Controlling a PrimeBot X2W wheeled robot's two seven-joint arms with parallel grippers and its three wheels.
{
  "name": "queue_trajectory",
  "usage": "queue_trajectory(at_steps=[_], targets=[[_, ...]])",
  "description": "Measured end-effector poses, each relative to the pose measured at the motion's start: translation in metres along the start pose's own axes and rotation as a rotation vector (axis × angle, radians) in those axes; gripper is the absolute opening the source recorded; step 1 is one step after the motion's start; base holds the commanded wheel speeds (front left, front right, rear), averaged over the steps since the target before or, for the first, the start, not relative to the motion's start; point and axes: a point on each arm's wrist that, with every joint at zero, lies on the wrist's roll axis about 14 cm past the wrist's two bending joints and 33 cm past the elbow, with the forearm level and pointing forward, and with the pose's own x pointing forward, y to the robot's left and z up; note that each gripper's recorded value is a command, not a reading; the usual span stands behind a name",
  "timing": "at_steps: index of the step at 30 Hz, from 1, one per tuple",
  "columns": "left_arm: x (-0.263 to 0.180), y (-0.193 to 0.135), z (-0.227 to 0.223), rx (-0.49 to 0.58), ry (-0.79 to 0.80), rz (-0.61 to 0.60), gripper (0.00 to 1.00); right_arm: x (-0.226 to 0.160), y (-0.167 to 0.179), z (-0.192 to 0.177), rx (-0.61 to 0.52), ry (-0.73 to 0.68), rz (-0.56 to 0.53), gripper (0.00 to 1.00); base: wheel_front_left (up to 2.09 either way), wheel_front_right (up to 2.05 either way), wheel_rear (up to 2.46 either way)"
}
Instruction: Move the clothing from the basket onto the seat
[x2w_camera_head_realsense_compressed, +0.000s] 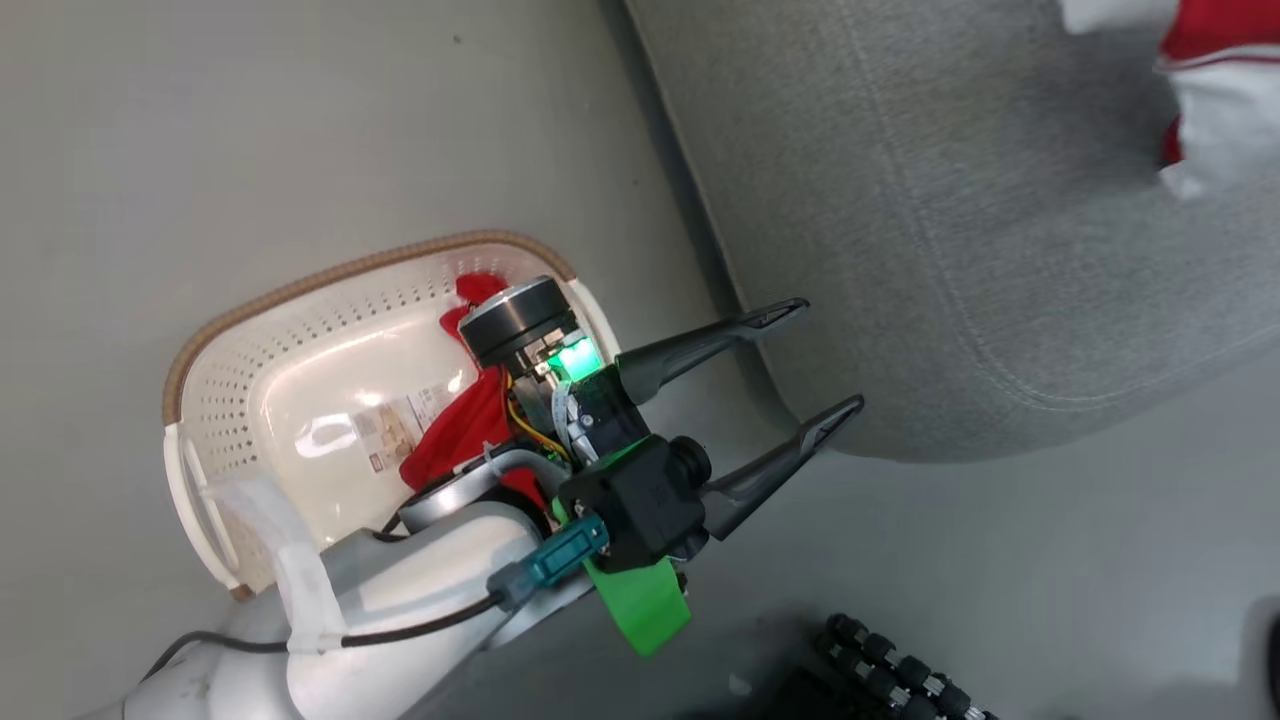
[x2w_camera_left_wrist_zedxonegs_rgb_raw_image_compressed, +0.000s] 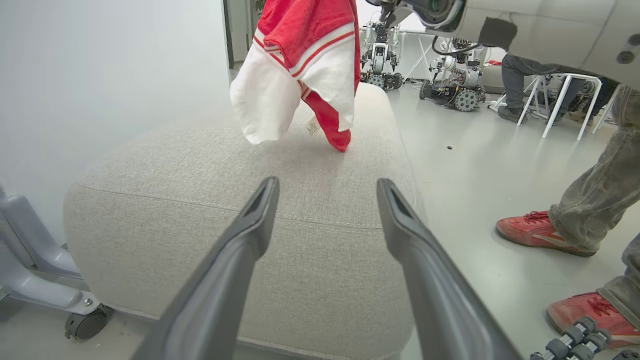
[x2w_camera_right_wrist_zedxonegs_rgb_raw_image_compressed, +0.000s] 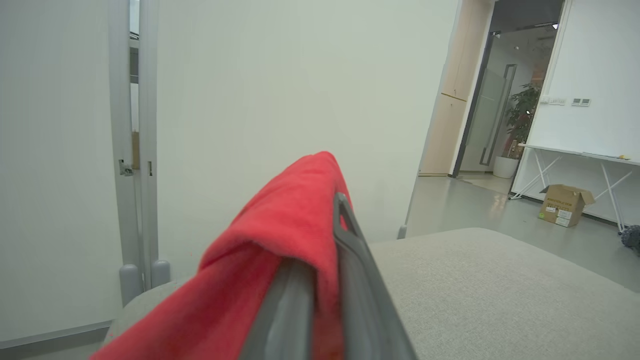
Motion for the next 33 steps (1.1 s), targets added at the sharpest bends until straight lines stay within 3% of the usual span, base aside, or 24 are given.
queue_trajectory(at_steps=[6, 14, 16, 19, 28, 33], targets=[[-0.024, 0.023, -0.032, -0.057, 0.005, 0.063, 1.00, 0.061, -0.001, -0.038, 0.024, 0.060, -0.037, 0.00, 0.00, 0.00, 0.00], [-0.044, 0.031, -0.059, -0.122, 0.011, 0.137, 1.00, 0.049, 0.031, -0.171, -0.036, 0.384, -0.010, 0.00, 0.00, 0.00, 0.00], [-0.051, 0.033, -0.065, -0.136, 0.026, 0.164, 1.00, 0.038, 0.045, -0.201, -0.034, 0.452, 0.004, 0.16, 0.00, 0.00, 0.00], [-0.059, 0.037, -0.068, -0.142, 0.046, 0.201, 1.00, 0.021, 0.060, -0.231, -0.009, 0.519, 0.000, 1.00, 0.00, 0.00, 0.00], [-0.074, 0.043, -0.046, -0.129, 0.060, 0.341, 1.00, -0.021, 0.082, -0.234, 0.037, 0.541, -0.006, 1.00, 0.00, 0.00, 0.00], [-0.086, 0.047, -0.018, -0.106, 0.042, 0.460, 1.00, -0.057, 0.089, -0.207, 0.018, 0.542, 0.043, 1.00, 0.00, 0.00, 0.00]])
